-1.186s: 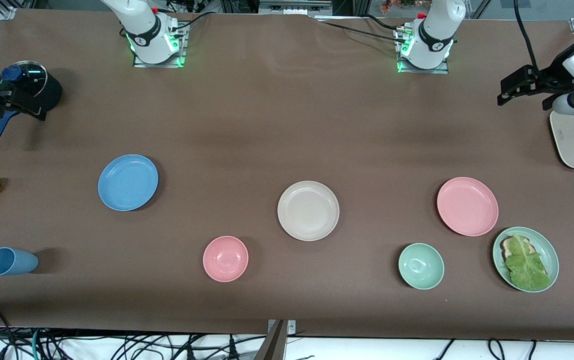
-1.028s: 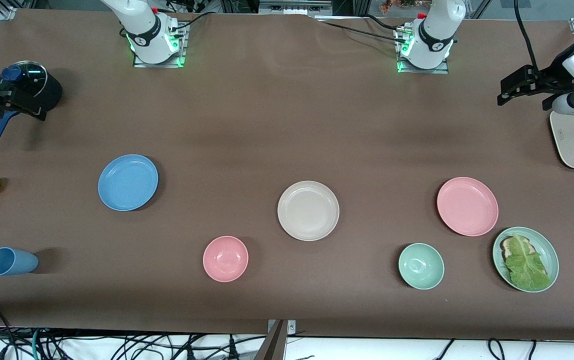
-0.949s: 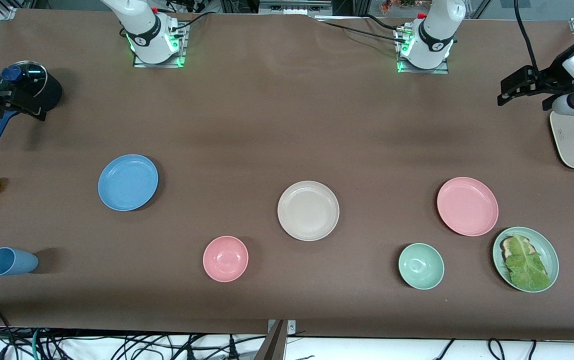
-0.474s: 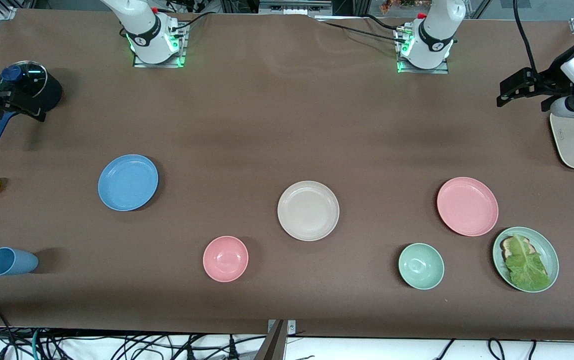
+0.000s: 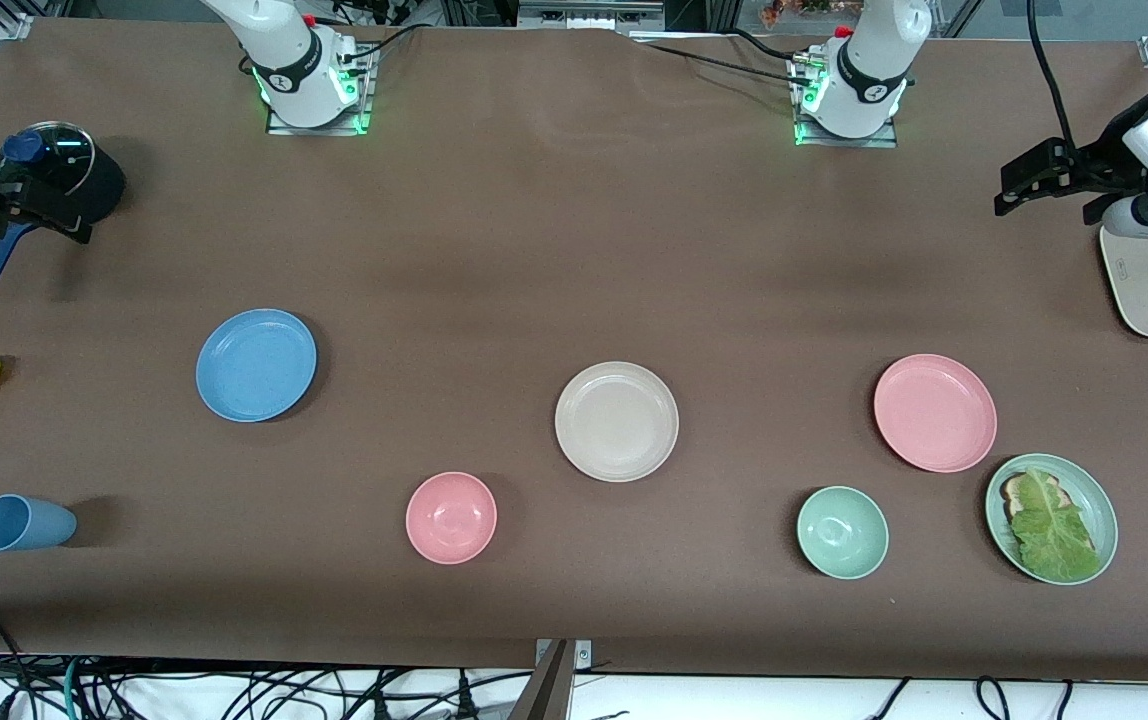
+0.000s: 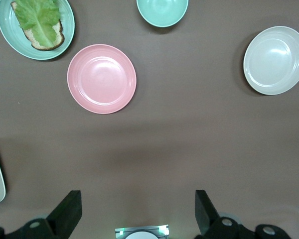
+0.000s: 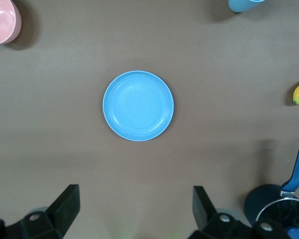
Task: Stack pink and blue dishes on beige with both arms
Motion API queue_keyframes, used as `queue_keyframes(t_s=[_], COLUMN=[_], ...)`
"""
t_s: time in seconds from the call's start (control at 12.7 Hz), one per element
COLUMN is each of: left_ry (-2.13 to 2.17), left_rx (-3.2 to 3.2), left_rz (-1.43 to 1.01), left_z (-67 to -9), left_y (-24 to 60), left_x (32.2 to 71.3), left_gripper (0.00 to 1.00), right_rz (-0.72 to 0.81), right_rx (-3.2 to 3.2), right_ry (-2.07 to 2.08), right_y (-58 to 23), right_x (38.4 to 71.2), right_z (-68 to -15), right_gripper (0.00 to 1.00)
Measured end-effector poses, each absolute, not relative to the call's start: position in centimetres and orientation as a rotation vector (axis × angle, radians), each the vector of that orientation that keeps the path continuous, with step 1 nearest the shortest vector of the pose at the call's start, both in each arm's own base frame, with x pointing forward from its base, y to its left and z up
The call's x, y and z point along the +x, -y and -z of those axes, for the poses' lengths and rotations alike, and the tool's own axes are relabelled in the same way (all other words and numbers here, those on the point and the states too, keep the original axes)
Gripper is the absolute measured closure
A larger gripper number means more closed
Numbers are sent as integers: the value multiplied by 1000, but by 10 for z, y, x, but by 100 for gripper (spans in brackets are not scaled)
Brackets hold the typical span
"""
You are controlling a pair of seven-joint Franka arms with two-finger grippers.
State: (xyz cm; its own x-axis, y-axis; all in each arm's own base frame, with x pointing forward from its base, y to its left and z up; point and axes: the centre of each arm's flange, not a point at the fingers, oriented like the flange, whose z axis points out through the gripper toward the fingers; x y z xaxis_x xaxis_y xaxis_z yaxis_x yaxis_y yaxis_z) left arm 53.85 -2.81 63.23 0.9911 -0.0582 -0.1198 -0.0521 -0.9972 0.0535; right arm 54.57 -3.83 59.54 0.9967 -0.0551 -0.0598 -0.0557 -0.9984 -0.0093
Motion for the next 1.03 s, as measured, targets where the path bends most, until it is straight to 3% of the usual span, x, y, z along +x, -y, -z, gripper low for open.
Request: queue_keyframes(t_s=[0.4, 0.71, 1.03], left_ry=[31, 17, 14], left_rx=[3077, 3064, 3047], left_rz=[275, 384, 513], left_z=[-584, -497, -432], left_y=[11, 9, 10], left_x=[569, 612, 631], left_gripper=[0, 0, 0], right_rz=[-94, -95, -95], right_rx=[-3128, -3128, -3128], right_ry=[-86, -87, -87], right_y=[38, 38, 38], right_x=[546, 546, 546], right_z=[-595, -595, -595], right_gripper=[0, 0, 0])
